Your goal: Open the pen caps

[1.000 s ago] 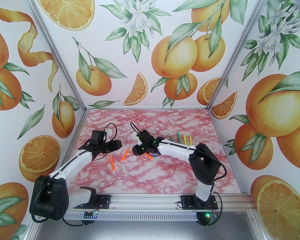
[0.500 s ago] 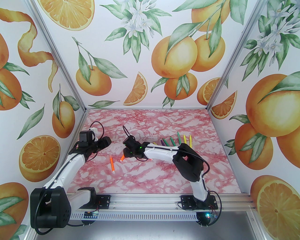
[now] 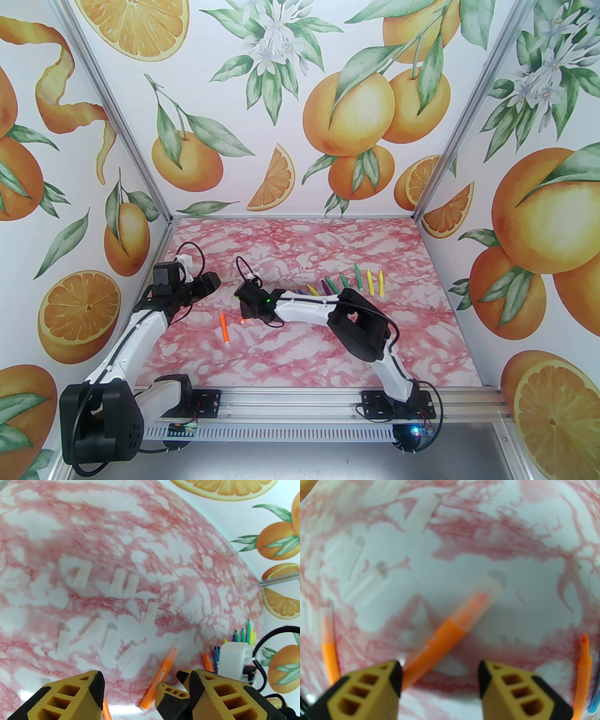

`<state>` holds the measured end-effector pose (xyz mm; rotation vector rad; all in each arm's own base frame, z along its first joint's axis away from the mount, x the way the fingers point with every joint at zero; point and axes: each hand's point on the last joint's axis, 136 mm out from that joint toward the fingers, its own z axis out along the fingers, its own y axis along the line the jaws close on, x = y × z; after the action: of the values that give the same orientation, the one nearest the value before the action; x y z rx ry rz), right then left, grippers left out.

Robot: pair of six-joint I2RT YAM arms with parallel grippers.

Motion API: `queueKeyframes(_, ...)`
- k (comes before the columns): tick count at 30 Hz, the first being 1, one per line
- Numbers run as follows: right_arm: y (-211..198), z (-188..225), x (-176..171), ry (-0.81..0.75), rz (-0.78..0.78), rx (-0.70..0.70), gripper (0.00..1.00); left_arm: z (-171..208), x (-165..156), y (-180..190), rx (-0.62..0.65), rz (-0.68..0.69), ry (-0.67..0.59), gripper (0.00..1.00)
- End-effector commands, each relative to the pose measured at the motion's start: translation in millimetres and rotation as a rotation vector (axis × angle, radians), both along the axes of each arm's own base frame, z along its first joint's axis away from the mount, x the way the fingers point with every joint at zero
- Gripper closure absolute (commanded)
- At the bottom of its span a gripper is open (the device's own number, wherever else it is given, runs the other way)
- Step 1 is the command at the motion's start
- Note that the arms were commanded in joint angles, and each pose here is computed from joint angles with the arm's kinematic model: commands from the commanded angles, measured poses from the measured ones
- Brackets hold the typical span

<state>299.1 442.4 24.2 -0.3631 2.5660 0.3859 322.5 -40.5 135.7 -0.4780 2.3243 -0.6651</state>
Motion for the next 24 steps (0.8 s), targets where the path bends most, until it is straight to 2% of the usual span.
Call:
queueKeyframes(1, -2, -11, -4, -0.014, 0.006, -0.078, 0.44, 8, 1, -1, -0.004, -0.019, -0.039, 0.36)
queueKeyframes(5, -8, -19, -8, -0.003, 0.035, -0.131, 0.47, 7, 0, -2, -0.008, -0.026, -0.040, 0.37)
queueKeyframes(8, -20, -25, -13, 0.009, 0.063, -0.188, 0.55, 8, -1, -2, -0.008, -0.030, -0.042, 0.37)
queueKeyframes(13, -45, -30, -25, 0.059, 0.136, -0.271, 0.61, 10, -1, -2, -0.009, -0.035, -0.047, 0.37)
queueKeyframes(24, -107, -18, -48, 0.192, 0.301, -0.362, 0.69, 15, -1, -5, -0.026, -0.043, -0.058, 0.37)
